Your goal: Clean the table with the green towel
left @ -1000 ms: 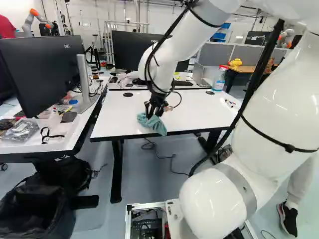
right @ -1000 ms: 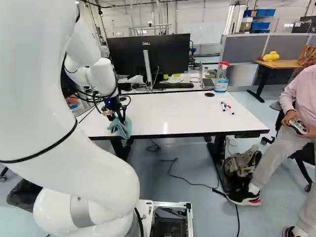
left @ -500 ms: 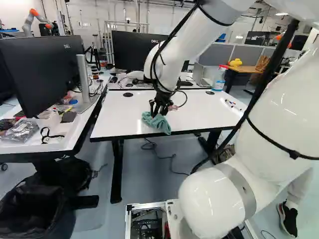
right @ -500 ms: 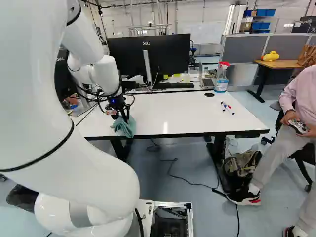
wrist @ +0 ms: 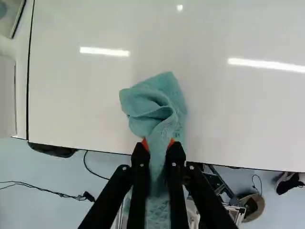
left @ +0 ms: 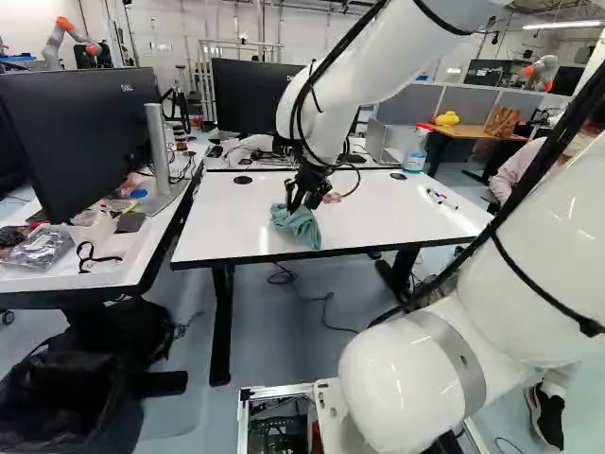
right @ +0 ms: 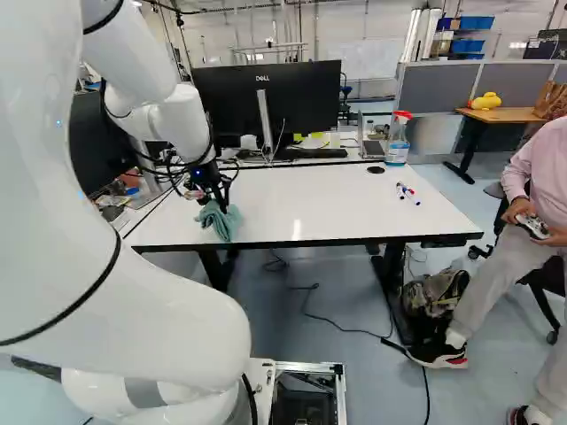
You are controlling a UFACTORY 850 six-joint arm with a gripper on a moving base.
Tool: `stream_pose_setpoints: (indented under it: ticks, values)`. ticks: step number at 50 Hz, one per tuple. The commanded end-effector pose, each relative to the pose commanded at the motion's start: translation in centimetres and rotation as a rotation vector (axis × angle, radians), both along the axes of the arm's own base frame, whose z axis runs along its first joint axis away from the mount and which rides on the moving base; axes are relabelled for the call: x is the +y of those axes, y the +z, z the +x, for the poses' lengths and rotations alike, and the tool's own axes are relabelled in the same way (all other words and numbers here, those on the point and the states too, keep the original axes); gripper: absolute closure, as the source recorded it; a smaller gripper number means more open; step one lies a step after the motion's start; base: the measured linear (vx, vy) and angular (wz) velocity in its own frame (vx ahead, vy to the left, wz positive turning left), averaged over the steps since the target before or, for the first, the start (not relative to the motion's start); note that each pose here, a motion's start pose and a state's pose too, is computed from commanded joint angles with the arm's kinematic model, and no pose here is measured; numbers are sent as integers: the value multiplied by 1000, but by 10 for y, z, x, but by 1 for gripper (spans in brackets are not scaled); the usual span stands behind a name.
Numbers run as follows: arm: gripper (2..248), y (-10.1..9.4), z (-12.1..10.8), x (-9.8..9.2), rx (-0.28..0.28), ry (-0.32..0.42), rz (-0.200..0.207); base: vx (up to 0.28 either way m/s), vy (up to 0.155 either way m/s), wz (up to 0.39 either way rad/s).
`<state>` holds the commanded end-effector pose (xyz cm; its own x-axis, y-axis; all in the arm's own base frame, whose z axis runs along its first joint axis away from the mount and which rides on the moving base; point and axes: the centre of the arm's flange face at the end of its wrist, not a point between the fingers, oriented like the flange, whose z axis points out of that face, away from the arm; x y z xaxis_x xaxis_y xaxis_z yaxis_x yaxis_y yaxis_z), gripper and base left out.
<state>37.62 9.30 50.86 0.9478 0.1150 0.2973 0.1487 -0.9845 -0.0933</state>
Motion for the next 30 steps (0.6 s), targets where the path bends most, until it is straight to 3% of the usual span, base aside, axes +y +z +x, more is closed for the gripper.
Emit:
stream_pose_setpoints:
  ticks: [30]
  values:
    - [203,4,47,44,3,72,-1,0,0,0]
